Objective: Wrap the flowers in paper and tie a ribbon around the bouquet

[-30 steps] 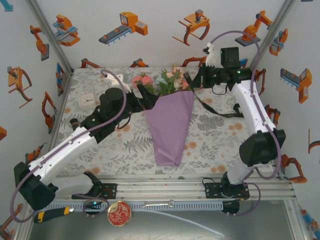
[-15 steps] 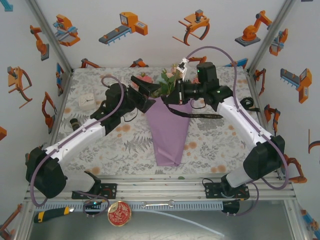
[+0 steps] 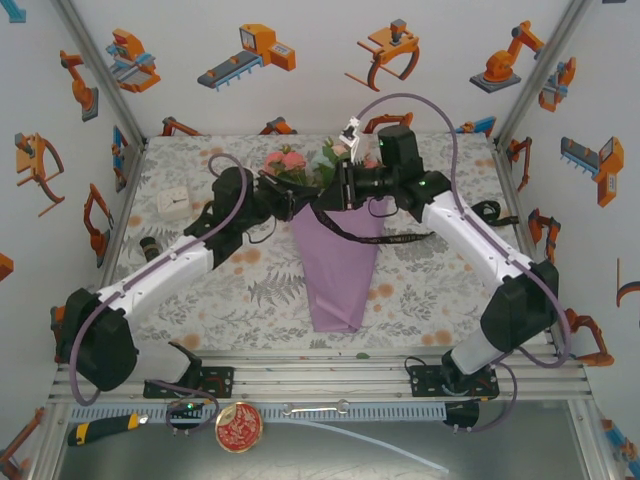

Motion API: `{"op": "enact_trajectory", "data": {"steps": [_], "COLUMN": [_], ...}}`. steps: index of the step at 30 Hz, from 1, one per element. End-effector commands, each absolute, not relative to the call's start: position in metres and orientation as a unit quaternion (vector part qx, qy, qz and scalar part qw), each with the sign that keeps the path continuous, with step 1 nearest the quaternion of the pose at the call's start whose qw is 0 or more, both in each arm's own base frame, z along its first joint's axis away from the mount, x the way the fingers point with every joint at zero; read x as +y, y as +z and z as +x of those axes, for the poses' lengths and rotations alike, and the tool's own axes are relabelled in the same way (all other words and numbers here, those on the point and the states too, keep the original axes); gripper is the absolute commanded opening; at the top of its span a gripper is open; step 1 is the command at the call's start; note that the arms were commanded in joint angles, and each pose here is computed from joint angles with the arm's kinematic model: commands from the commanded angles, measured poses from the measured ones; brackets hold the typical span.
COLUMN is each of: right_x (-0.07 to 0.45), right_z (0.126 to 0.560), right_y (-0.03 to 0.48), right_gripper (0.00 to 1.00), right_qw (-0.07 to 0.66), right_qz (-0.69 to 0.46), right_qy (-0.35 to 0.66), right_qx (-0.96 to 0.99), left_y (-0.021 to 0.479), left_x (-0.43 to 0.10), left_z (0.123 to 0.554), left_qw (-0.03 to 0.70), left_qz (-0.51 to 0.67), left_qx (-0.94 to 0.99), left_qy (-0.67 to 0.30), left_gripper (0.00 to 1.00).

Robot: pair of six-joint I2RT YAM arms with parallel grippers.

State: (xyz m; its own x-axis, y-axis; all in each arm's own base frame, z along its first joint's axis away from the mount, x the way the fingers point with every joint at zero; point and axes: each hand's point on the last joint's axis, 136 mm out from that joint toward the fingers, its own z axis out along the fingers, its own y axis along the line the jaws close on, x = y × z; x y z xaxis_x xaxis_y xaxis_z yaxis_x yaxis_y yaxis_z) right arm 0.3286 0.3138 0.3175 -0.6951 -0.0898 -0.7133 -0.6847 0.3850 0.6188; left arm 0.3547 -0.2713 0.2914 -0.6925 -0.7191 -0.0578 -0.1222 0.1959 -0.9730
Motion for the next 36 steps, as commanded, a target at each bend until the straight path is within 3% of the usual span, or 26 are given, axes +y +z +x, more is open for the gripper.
{"op": "enact_trajectory", "data": {"steps": [1,4,6,9,12,18,23,28,36], "right_x": [0.262,0.19,0.137,0.052,0.003,-0.005,-0.036,-0.046,0.008], "right_z": [0.348,0.374,0.385,0.397,0.405,0.424,0.428,0.421,0.436], "right_y": [0.349,0.33,0.305,0.255,0.208,0.122,0.08,0.065,0.076], "right_gripper": [0.34,0.35,0.43,0.59,0.62,0.57,0.55,0.52,0.45], "right_qw": [0.385,0.414,0.433,0.439,0.386,0.261,0.215,0.195,0.22], "right_qz": [-0.193,-0.078,-0.015,0.067,0.1,0.117,0.124,0.118,0.103], "right_qy": [0.449,0.387,0.312,0.16,0.041,0.029,-0.053,-0.065,0.095], "right_qx": [0.783,0.82,0.846,0.882,0.916,0.958,0.967,0.972,0.965], "left_y": [0.329,0.338,0.335,0.32,0.302,0.282,0.28,0.279,0.277], "left_x": [-0.205,-0.118,-0.065,-0.01,0.019,0.037,0.04,0.043,0.041], "left_z": [0.355,0.344,0.331,0.312,0.299,0.289,0.287,0.285,0.29], "left_qw": [0.36,0.448,0.48,0.484,0.475,0.468,0.469,0.472,0.465], "left_qz": [-0.29,-0.331,-0.371,-0.429,-0.468,-0.487,-0.485,-0.484,-0.483], "left_qx": [0.722,0.726,0.716,0.697,0.687,0.691,0.696,0.699,0.703], "left_qy": [-0.515,-0.403,-0.345,-0.309,-0.291,-0.256,-0.244,-0.233,-0.239], "left_gripper": [0.0,0.0,0.0,0.0,0.0,0.0,0.0,0.0,0.0]}}
